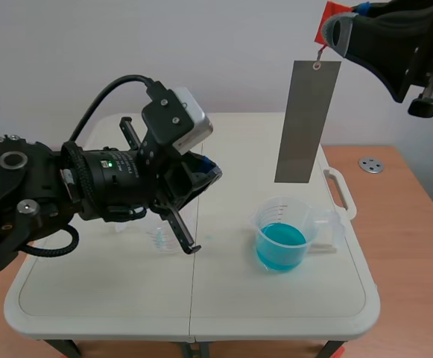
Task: Hold the metal plate by the orange handle, dip it into the blue solution, take it out and point at it, then put the plate back in the beaker on the left.
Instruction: 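Point at the plate with the left hand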
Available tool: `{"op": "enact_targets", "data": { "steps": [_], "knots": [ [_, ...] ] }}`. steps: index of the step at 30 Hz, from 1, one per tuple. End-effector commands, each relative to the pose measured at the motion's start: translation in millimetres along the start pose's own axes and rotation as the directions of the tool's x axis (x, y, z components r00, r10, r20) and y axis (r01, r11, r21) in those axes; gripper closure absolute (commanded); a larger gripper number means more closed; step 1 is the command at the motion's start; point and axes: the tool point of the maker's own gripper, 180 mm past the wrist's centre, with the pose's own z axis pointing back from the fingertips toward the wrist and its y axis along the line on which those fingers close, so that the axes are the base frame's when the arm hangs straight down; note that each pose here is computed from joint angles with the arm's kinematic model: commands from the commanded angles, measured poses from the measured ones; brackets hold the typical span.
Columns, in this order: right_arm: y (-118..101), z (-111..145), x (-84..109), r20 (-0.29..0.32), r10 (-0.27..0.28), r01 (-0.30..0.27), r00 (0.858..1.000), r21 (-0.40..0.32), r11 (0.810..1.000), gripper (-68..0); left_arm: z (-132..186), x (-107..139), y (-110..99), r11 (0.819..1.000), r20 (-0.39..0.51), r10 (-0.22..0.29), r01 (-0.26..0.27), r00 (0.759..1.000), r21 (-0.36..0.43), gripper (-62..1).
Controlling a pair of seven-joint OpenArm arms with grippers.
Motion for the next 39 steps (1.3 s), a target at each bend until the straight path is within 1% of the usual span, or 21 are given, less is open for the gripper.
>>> {"op": "enact_targets", "data": {
  "steps": [1,6,23,25,28,30,32,34,37,39],
  "knots": [
    [0,-1,12.9,0.041,0.01,-0.011,0.999,0.008,1.0,-1.1,-5,4,3,1.0,0.018,0.003,-0.003,1.0,-0.002,-1.5],
    [0,-1,12.9,0.041,0.01,-0.011,0.999,0.008,1.0,-1.1,-11,-8,4,1.0,-0.006,0.023,-0.023,1.0,-0.005,-1.5],
    [0,-1,12.9,0.041,0.01,-0.011,0.999,0.008,1.0,-1.1,-11,-9,6,1.0,-0.005,0.021,-0.021,1.0,-0.002,-1.5],
    [0,-1,12.9,0.041,0.01,-0.011,0.999,0.008,1.0,-1.1,-8,-12,14,0.999,-0.014,0.02,-0.02,1.0,0.029,-1.5],
    [0,-1,12.9,0.041,0.01,-0.011,0.999,0.008,1.0,-1.1,5,-19,31,0.994,-0.025,0.02,-0.017,1.0,0.107,-1.5],
    [0,-1,12.9,0.041,0.01,-0.011,0.999,0.008,1.0,-1.1,20,-24,45,0.987,-0.029,0.005,0.0,1.0,0.161,-1.5],
    [0,-1,12.9,0.041,0.01,-0.011,0.999,0.008,1.0,-1.1,41,-30,58,0.976,-0.034,-0.02,0.026,0.999,0.216,-1.5],
    [0,-1,12.3,0.037,0.01,-0.011,0.999,0.008,1.0,-1.1,64,-37,73,0.959,-0.051,-0.046,0.058,0.998,0.277,-1.5],
    [-1,0,11.0,0.032,0.009,-0.009,0.999,0.006,1.0,-1.1,103,-53,97,0.924,-0.109,-0.07,0.106,0.992,0.367,-1.5],
    [-3,0,9.3,0.029,0.006,-0.006,1.0,0.001,1.0,-1.1,132,-68,114,0.891,-0.167,-0.084,0.149,0.982,0.43,-1.5]
  ]
}}
